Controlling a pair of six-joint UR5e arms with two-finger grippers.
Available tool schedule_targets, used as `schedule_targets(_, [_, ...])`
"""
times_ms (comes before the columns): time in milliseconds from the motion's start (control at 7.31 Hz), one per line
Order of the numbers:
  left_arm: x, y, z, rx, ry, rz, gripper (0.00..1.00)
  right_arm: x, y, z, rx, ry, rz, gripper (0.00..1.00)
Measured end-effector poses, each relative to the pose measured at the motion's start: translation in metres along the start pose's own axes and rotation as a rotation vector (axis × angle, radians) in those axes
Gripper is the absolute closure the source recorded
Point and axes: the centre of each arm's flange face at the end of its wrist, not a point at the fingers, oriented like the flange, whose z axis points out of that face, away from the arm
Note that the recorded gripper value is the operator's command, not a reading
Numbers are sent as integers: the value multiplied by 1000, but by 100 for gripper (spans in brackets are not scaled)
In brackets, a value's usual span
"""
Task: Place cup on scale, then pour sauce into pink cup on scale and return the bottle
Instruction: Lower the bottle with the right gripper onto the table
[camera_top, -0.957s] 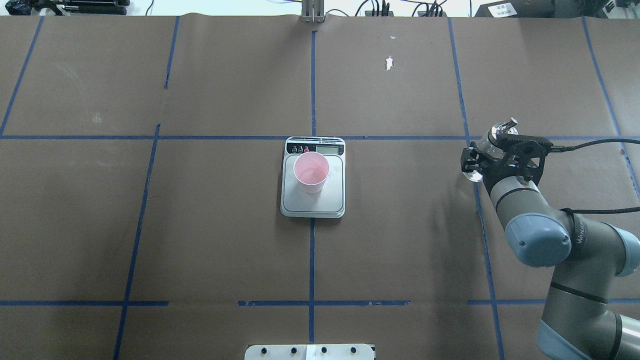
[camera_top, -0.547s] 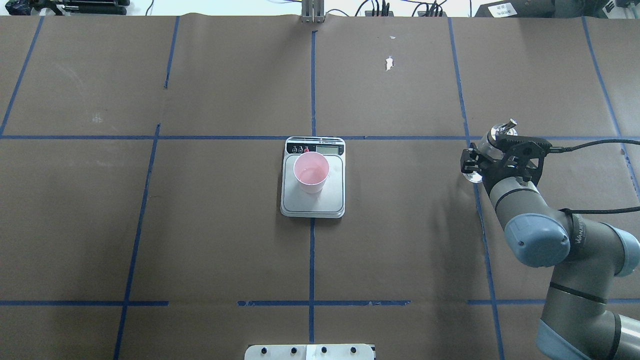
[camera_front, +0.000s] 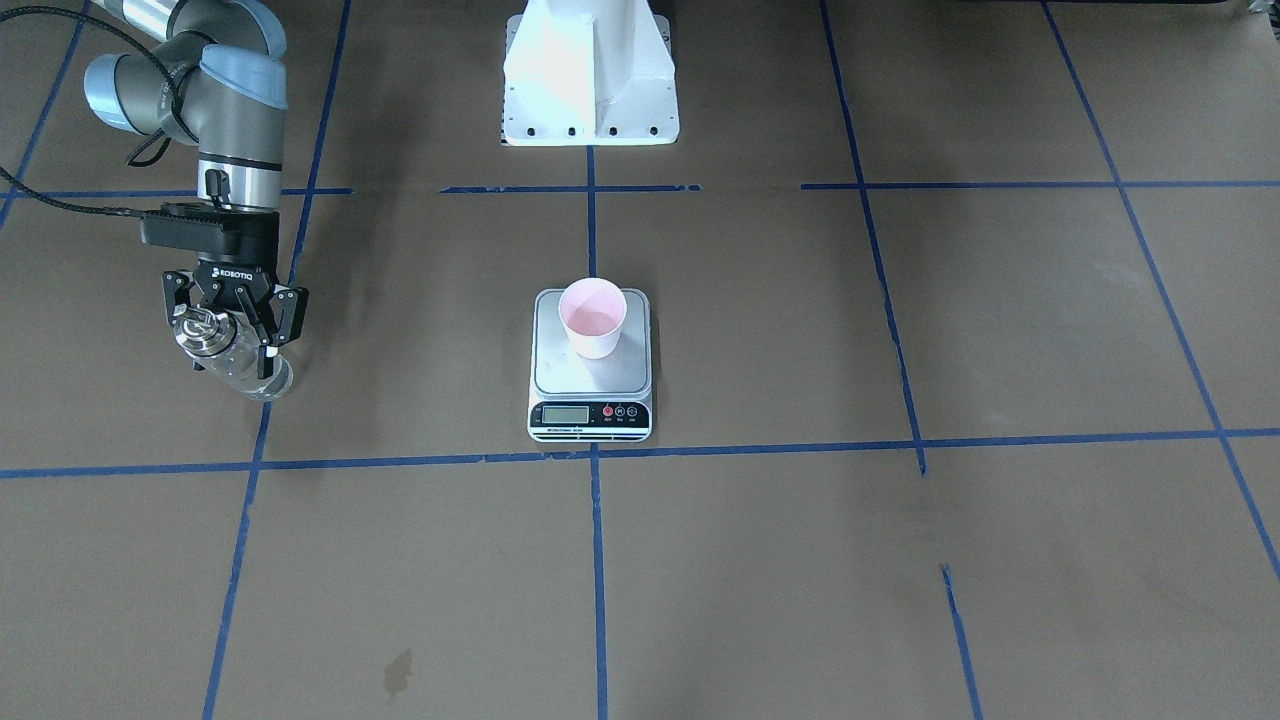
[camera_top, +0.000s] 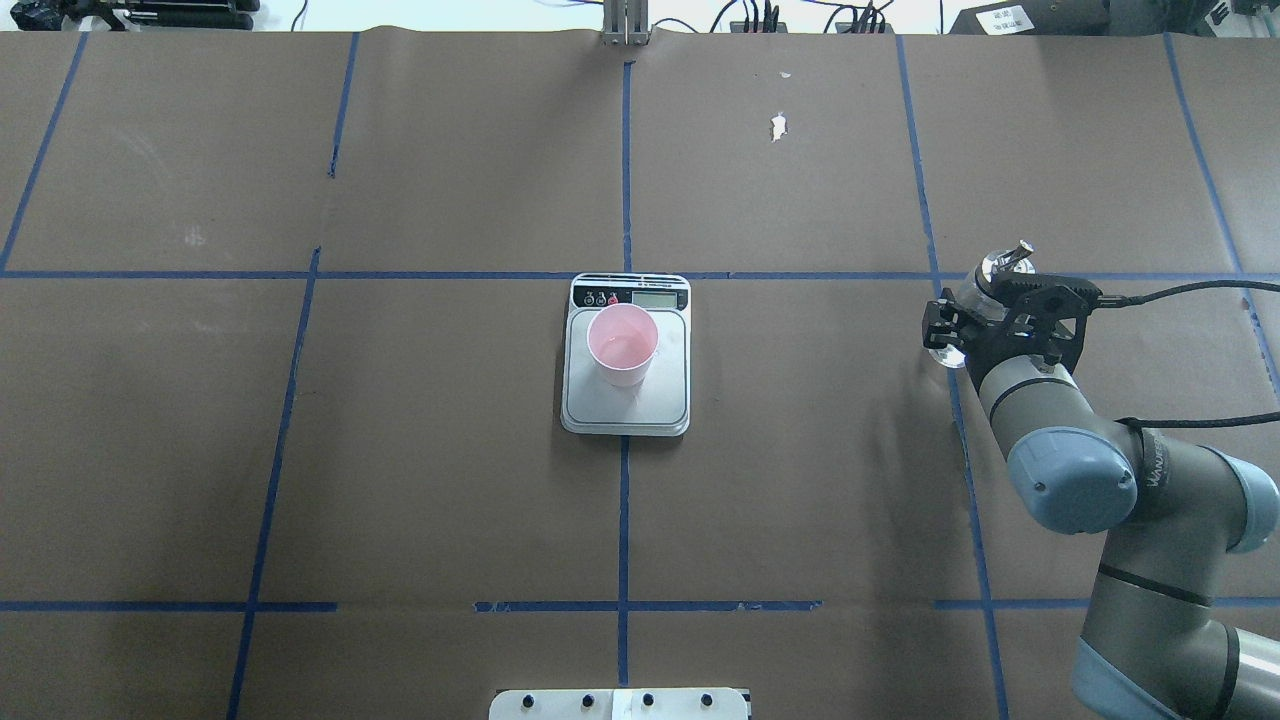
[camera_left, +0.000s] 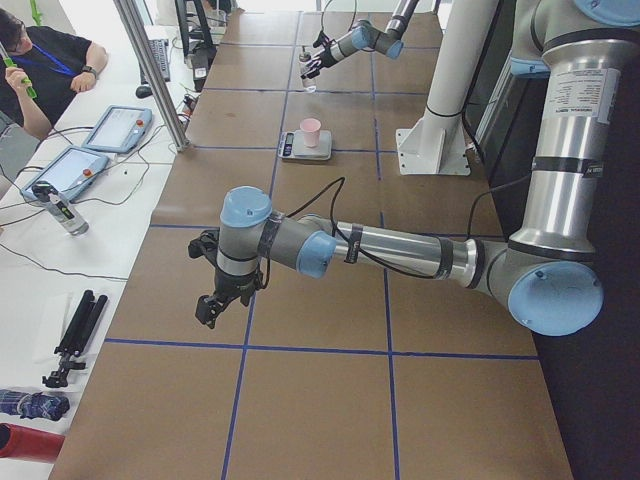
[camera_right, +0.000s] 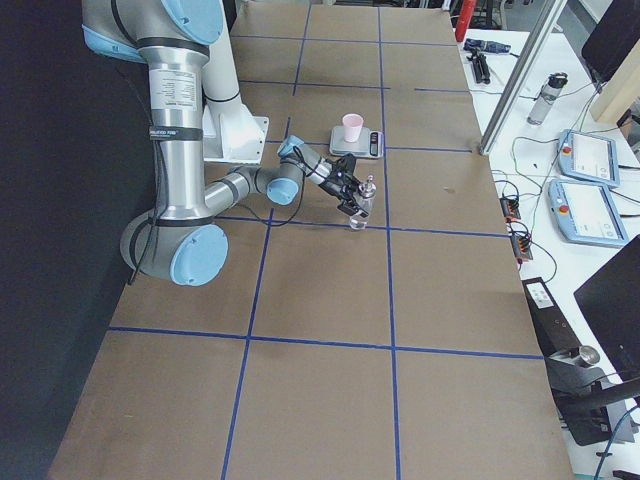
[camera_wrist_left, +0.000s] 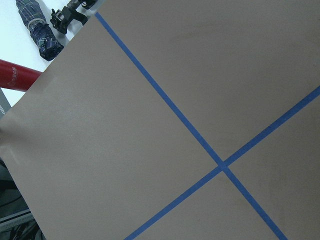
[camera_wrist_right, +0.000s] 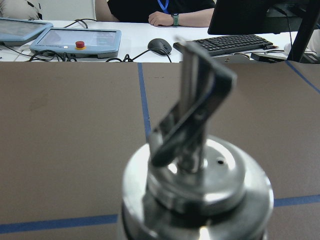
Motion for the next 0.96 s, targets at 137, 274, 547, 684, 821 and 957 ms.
schedule_targets(137, [0, 0, 0, 0, 0, 0, 0, 0, 1, 0, -1, 1, -1, 86])
schedule_targets(274, [0, 0, 0, 0, 0, 0, 0, 0, 1, 0, -1, 0, -1, 23])
schedule_targets(547, [0, 0, 0, 0, 0, 0, 0, 0, 0, 0, 0, -1, 1, 0])
schedule_targets(684, [0, 0, 0, 0, 0, 0, 0, 0, -1, -1, 1, -2, 3, 0])
schedule_targets(821, [0, 0, 0, 0, -1, 0, 0, 0, -1, -1, 3, -2, 3, 0])
schedule_targets(957, [0, 0, 0, 0, -1, 1, 0, 0, -1, -1, 4, -2, 4, 0])
